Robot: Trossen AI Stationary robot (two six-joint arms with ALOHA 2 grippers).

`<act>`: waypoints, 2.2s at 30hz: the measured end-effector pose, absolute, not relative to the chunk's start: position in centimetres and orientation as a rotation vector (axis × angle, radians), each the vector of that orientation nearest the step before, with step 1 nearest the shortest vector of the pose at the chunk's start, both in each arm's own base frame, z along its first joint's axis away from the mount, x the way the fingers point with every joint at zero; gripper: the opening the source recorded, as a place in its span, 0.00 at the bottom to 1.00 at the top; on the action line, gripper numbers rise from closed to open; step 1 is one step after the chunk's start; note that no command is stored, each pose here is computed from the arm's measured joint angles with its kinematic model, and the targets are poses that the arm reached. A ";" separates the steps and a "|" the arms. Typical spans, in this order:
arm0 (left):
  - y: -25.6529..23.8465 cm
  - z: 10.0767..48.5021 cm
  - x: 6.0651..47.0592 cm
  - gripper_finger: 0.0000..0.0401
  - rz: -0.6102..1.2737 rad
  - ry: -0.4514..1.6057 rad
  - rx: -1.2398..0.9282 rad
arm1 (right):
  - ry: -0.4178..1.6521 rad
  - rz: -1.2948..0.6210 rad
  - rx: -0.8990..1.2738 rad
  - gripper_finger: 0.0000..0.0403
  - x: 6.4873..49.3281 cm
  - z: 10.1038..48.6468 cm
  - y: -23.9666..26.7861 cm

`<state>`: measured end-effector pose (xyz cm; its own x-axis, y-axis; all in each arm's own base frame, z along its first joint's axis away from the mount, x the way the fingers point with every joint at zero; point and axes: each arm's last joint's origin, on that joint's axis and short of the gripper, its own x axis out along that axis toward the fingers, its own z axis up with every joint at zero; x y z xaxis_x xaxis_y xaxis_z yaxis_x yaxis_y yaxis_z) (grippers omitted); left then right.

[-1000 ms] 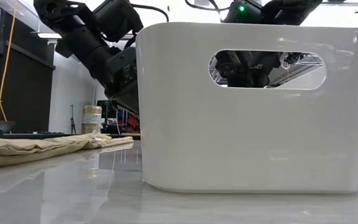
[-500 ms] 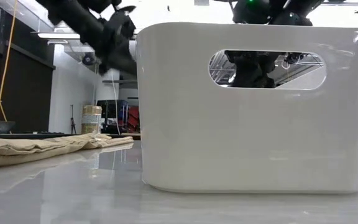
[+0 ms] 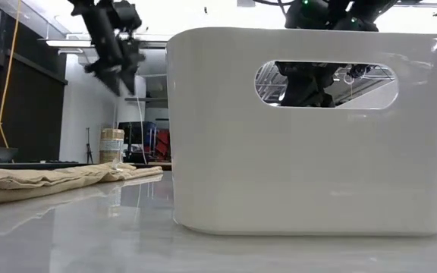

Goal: Sort spices by type
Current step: Put the top left gold seasoning bottle into the white bin

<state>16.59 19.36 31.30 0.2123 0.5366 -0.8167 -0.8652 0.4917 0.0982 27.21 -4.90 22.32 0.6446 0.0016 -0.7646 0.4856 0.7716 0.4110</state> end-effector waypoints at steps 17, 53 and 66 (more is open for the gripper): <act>27.1 25.8 16.7 0.91 1.295 1.092 -0.723 | 0.842 -0.267 0.600 0.00 27.3 22.3 -4.7; 24.2 28.8 18.3 0.58 1.035 0.989 -0.662 | 0.618 -0.254 0.629 0.00 24.2 27.7 -3.1; 1.7 36.9 24.4 0.58 0.277 0.713 -0.401 | 0.567 -0.319 0.577 0.00 18.8 30.5 1.8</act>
